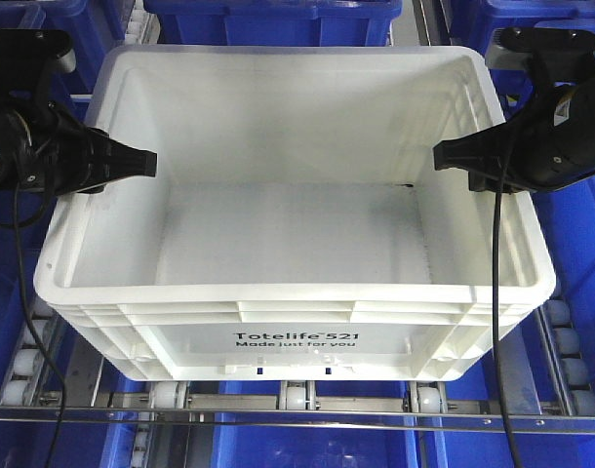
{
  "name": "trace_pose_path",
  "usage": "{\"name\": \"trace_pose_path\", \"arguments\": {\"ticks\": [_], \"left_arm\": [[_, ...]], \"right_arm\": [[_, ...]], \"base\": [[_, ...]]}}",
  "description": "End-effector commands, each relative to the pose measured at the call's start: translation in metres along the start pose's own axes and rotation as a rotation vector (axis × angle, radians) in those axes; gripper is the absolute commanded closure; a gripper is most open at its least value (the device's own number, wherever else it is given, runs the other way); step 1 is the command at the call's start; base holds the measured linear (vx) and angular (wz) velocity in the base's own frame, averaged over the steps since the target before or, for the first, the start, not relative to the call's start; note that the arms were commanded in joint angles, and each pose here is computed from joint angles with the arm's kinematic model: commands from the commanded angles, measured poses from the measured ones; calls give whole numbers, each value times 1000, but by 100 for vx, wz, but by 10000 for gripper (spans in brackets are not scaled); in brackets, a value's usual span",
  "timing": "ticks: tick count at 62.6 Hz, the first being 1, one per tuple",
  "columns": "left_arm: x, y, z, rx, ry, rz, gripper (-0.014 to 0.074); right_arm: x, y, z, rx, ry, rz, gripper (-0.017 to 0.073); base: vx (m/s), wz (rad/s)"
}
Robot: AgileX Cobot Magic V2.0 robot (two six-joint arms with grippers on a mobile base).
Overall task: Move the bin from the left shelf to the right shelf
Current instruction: 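Lower the white crate onto the rollers with both grippers, then open both grippers and lift them off the crate rims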
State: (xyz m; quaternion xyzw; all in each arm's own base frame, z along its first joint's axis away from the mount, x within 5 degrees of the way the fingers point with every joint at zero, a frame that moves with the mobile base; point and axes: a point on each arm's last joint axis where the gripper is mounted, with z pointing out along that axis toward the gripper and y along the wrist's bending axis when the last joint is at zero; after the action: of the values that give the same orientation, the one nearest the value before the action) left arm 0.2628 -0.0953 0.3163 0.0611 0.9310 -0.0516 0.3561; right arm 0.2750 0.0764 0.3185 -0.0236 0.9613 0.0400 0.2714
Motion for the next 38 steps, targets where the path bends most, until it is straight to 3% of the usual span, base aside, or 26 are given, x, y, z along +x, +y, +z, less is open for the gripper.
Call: {"name": "trace_pose_path", "arguments": {"ticks": [1,12,19,29,38], "left_arm": [[-20,-1,-17,15,-166,72,445],[-20,-1,-19,18,-167,67,267],[-20,-1,-20,20,-160,59,163],[-15,2,-35,22,-141,47,85],[-1,5,-59,44,-108,83,90]], "right_arm": [[-19,-4,-18,1,-168,-17,335],[-19,-4,-18,3,-170,-22,95],[-20,-4,-20,3,-186,-32,4],[-17,-5,-39,-12,-252,-58,-27],[12,-11,-56,-40,-361,-92,-25]], "base": [[0,0],[0,0],[0,0],[0,0],[0,0]]}}
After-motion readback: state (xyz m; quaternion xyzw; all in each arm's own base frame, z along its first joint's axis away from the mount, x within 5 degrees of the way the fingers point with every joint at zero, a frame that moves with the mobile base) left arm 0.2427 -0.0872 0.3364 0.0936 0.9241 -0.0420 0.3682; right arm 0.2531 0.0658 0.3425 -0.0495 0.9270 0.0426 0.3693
